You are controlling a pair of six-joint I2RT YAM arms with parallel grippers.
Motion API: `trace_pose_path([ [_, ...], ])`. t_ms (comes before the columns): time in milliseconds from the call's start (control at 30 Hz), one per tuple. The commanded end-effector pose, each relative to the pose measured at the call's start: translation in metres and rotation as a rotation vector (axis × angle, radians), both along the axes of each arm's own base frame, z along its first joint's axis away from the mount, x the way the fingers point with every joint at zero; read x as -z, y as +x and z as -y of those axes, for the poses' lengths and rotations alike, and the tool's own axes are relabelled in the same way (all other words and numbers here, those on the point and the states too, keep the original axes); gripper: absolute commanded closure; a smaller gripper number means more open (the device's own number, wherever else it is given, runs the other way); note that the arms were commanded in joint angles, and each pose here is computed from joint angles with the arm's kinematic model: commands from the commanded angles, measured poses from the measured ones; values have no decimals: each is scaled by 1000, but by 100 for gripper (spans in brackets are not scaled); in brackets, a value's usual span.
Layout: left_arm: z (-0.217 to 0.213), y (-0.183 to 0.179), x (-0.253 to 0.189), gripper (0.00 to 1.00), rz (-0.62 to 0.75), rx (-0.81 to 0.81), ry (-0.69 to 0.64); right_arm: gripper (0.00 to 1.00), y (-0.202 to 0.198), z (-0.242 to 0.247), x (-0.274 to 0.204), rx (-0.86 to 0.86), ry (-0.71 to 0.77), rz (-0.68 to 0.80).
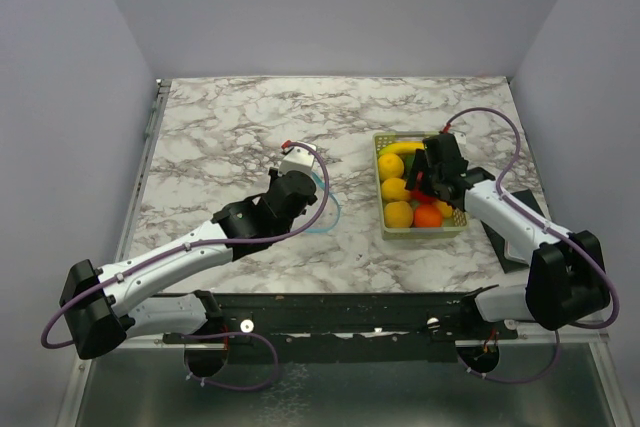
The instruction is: Place the food in the zip-top bag and seal the zipper
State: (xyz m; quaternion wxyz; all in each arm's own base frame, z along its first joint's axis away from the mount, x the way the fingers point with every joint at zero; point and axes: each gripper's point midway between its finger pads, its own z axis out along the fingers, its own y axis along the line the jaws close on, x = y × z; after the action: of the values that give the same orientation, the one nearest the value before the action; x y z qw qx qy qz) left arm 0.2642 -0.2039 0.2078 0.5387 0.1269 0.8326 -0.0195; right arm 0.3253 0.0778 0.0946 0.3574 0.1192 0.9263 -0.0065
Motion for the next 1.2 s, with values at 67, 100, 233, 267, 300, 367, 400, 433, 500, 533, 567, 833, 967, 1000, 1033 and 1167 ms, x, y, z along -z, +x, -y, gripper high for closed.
trace_pose_path([
  [67, -1, 2, -4, 100, 2, 1, 8, 32, 5, 1, -6, 0, 4, 22],
  [100, 0, 2, -4, 100, 2, 1, 7, 36, 5, 0, -7, -3, 5, 23],
  [233, 0, 2, -4, 100, 2, 3, 7, 57, 2, 0, -15, -15, 11, 33],
  [267, -1, 2, -4, 100, 3, 2, 8, 60, 2, -1, -19, -18, 16, 42],
  [300, -1, 2, -5, 100, 3, 3, 7, 63, 2, -1, -23, -21, 20, 52],
  [367, -1, 2, -5, 100, 3, 2, 5, 67, 0, -1, -32, -26, 29, 65],
  [400, 0, 2, -5, 100, 4, 4, 4, 69, -1, -2, -37, -31, 35, 72],
  [433, 0, 2, -5, 100, 4, 4, 5, 72, -2, -4, -42, -43, 44, 81],
  [500, 0, 2, -6, 100, 4, 3, 2, 72, -2, -9, -50, -80, 64, 104],
  [533, 0, 2, -6, 100, 4, 4, 4, 72, -3, -12, -55, -101, 75, 116],
  [567, 0, 2, -6, 100, 4, 3, 3, 73, -4, -15, -59, -121, 88, 124],
  [833, 0, 2, -6, 100, 3, 8, 0, 76, -28, -69, -107, -403, 326, 243],
  [967, 2, 2, -4, 100, -3, 12, 0, 76, -41, -85, -119, -496, 391, 259],
  [1000, 2, 1, -4, 100, -4, 14, 1, 76, -45, -91, -122, -524, 415, 266],
  [1033, 2, 1, -4, 100, -4, 14, -1, 76, -50, -97, -124, -551, 441, 265],
  [1167, 2, 1, -5, 100, -3, 12, -3, 76, -67, -119, -131, -642, 533, 271],
])
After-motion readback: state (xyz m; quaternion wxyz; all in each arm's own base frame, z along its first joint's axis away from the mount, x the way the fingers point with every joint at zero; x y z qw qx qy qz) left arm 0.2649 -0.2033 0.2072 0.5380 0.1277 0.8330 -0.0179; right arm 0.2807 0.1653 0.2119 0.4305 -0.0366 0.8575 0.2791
